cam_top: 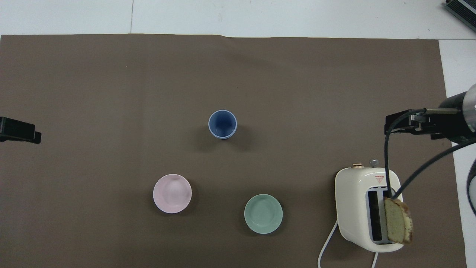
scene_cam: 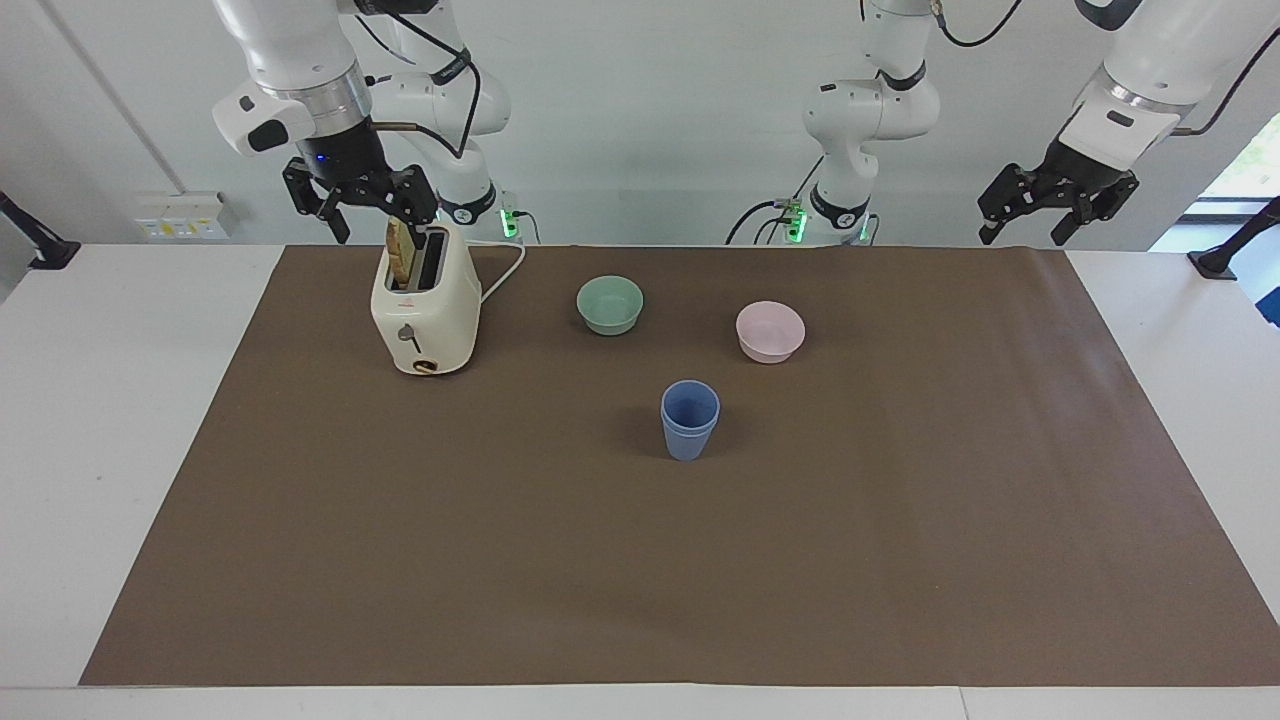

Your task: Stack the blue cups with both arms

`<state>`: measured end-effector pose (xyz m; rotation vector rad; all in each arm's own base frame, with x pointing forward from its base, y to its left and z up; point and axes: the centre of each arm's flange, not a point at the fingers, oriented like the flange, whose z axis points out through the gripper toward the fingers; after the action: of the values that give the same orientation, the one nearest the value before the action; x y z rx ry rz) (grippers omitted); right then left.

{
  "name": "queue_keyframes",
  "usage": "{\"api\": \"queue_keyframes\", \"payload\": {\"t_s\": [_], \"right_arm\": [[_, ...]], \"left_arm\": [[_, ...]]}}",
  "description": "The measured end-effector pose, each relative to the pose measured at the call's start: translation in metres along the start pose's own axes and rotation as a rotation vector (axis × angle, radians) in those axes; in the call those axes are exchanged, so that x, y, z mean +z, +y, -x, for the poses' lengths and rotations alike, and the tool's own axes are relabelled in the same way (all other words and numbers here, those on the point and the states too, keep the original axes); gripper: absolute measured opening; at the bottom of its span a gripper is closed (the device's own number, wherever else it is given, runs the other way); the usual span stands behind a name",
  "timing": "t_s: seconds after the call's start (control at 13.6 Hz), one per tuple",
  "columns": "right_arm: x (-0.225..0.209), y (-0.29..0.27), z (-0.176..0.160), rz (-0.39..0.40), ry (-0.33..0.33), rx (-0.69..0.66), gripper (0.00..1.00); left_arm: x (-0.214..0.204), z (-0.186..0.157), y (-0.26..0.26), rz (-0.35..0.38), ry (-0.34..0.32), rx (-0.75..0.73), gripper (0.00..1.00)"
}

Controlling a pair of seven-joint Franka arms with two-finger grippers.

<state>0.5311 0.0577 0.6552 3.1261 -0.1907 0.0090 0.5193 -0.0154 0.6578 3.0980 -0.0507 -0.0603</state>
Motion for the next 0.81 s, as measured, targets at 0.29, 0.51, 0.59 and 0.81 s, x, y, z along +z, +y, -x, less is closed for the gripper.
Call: {"api": "queue_keyframes", "payload": {"t_s": [0.29, 0.51, 0.59, 0.81], "right_arm": [[-0.0002, -0.0003, 0.0001, 0.026, 0.007, -0.004, 1.0], [-0.0003, -0.0019, 0.0006, 0.026, 0.007, -0.008, 1.0], [-0.0003, -0.0022, 0.0006, 0.026, 0.007, -0.008, 1.0], [-0.0005, -0.0022, 0.0006, 0.026, 0.007, -0.008, 1.0]], "left_arm": [[0.0, 0.0, 0.0, 0.0, 0.0, 0.0, 1.0], [0.0, 0.0, 0.0, 0.0, 0.0, 0.0, 1.0], [0.0, 0.0, 0.0, 0.0, 0.0, 0.0, 1.0], [0.0, 0.0, 0.0, 0.0, 0.0, 0.0, 1.0]]}}
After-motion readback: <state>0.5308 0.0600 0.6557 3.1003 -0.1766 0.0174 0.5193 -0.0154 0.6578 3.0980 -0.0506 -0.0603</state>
